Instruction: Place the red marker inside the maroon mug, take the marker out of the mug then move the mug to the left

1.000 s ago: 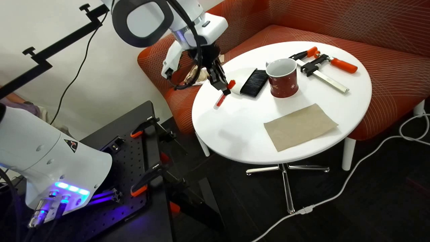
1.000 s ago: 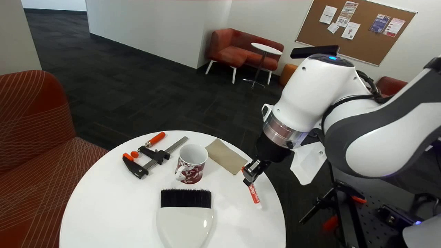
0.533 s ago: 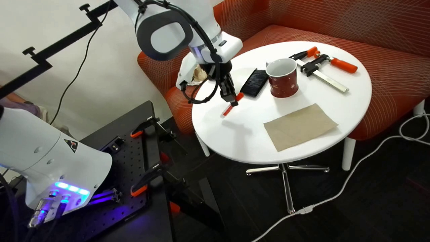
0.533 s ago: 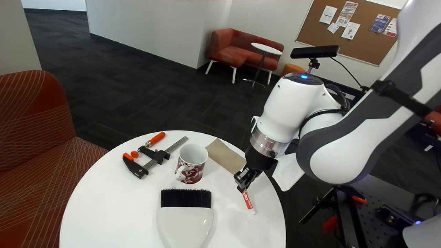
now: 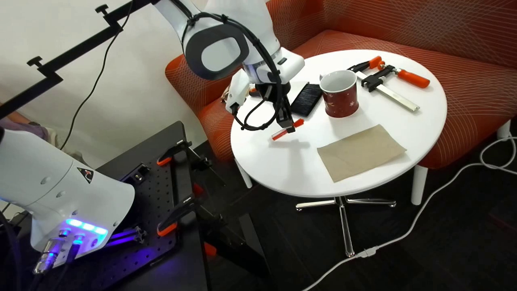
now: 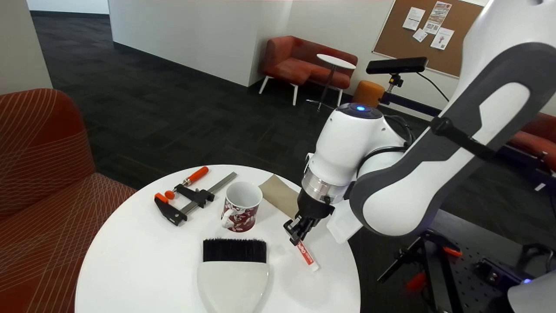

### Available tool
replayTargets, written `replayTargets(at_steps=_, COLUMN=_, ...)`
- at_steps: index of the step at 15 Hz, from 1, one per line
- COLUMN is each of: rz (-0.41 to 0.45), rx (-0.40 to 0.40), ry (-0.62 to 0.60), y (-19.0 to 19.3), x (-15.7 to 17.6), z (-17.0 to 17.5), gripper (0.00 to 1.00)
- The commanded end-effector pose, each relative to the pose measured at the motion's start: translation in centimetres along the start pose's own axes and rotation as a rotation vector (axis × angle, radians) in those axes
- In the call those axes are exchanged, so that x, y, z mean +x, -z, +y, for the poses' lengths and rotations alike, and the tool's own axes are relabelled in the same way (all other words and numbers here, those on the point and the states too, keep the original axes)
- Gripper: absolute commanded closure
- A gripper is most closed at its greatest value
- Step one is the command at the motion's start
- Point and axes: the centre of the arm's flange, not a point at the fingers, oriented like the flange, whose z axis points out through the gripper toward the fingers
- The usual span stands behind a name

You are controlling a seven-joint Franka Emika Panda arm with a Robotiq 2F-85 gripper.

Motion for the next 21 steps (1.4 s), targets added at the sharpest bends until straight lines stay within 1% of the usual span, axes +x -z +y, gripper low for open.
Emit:
replayTargets(at_steps=1, rz=-0.010, rx=-0.003, ry=-0.022, y=-0.5, x=0.9, z=-0.2, gripper=0.48)
replayTargets(at_steps=2, rz=-0.003, rx=-0.004, ry=-0.029, y=-0.3, x=1.0, z=-0.1, gripper=0.42)
replayTargets(at_steps=7, rz=0.065, rx=-0.011, ry=-0.037, y=2.9, x=0.9, z=0.7, gripper=0.03)
replayTargets(at_steps=8, rz=0.075, rx=-0.005, ry=-0.030, y=3.7, x=0.9, z=0.8, gripper=0.00)
replayTargets(at_steps=12, rz=0.129, rx=0.010, ry=0.015, y=7.1, x=1.1, z=-0.1, gripper=0.00)
replayTargets(at_steps=17, rz=0.213, rx=0.024, ry=0.093, y=11.4, x=2.0, z=-2.7, gripper=0.00)
replayTargets(at_steps=19, rz=0.234, rx=0.029, ry=0.116, y=12.6, x=2.8, z=-3.9, gripper=0.00)
replayTargets(at_steps=21, rz=0.238, rx=0.026, ry=0.110, y=13.1, x=3.7, z=-5.4, gripper=0.00)
